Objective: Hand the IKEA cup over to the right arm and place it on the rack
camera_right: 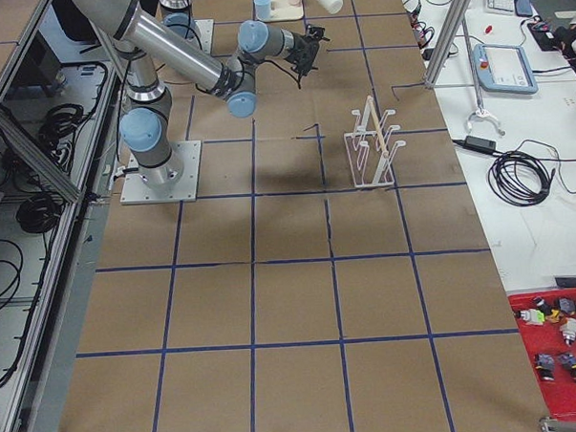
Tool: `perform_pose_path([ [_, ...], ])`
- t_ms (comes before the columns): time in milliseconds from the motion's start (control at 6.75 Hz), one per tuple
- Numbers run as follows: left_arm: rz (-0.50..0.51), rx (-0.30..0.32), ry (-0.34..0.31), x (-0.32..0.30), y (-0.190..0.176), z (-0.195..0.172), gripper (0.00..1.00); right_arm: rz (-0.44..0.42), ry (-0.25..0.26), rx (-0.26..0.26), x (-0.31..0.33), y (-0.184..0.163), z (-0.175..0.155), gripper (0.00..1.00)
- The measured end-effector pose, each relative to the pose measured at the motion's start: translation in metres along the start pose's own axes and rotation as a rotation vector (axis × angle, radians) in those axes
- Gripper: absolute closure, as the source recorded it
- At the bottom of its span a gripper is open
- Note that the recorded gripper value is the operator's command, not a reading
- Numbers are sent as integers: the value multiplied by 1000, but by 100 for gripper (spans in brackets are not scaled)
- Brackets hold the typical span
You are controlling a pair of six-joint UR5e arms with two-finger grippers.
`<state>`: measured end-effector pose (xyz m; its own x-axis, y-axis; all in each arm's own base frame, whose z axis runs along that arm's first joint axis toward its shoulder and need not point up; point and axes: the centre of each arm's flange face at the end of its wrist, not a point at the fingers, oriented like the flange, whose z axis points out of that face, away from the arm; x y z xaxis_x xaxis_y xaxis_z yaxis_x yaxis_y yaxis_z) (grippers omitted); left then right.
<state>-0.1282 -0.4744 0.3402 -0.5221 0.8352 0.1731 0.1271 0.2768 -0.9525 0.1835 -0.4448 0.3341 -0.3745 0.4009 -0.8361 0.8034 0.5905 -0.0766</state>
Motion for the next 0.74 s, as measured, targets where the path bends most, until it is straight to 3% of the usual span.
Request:
perform_pose_path([
  [296, 55, 17, 47, 25, 10, 20, 100, 165, -11, -28, -6, 15, 1, 1],
  [741, 77, 28, 69, 34, 27, 33, 100, 292, -53, -65, -36, 37, 4, 1],
])
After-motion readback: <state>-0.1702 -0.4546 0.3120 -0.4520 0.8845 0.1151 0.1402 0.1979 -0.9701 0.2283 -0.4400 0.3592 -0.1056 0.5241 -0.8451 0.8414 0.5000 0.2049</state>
